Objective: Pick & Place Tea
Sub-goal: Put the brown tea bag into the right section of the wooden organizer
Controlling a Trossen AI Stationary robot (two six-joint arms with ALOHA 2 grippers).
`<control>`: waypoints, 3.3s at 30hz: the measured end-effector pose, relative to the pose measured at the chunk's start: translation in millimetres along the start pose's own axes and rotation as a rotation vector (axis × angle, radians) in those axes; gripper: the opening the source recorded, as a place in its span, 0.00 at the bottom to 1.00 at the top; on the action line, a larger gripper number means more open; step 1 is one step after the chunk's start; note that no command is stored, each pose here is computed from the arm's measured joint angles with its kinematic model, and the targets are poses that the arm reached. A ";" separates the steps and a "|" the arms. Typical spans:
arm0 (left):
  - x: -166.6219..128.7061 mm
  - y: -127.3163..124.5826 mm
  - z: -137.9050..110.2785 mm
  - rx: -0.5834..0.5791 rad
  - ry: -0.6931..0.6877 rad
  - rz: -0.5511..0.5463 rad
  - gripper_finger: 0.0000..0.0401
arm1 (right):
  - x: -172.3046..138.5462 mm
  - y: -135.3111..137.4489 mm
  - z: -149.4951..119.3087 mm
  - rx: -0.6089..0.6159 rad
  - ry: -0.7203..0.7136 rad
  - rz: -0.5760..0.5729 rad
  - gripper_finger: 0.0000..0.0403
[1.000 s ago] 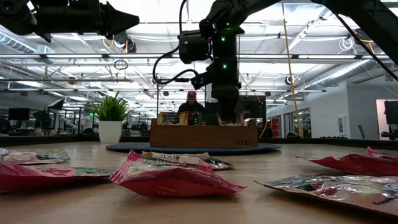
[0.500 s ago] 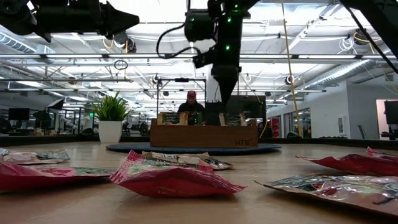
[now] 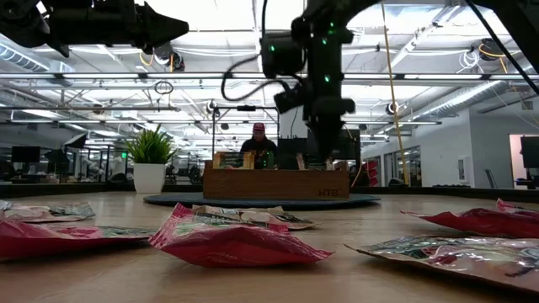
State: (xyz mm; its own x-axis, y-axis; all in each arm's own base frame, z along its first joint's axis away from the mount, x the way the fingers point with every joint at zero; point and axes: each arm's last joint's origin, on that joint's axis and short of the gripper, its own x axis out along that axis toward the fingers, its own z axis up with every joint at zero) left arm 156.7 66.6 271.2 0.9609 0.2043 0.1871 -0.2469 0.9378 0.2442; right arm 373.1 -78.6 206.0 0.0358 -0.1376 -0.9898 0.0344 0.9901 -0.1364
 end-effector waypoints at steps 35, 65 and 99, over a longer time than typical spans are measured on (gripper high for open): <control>0.1 0.5 -0.1 -0.003 0.004 0.018 0.16 | 8.5 -10.4 1.3 -0.036 -0.146 -0.117 0.00; 0.0 1.4 -1.0 -0.008 0.018 0.050 0.16 | 54.8 8.8 -14.5 -0.003 -0.148 -0.272 0.00; 0.0 1.3 -1.1 -0.009 0.018 0.050 0.16 | -33.3 18.3 -26.2 0.060 -0.452 -0.251 0.00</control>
State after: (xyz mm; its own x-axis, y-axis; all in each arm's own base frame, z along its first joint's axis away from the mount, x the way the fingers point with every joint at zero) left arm 156.5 68.1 270.5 0.9496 0.2555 0.1817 -0.2932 0.9289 0.2262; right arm 346.3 -55.2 235.4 0.4463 -0.3826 -0.8090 0.1543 0.9233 -0.3516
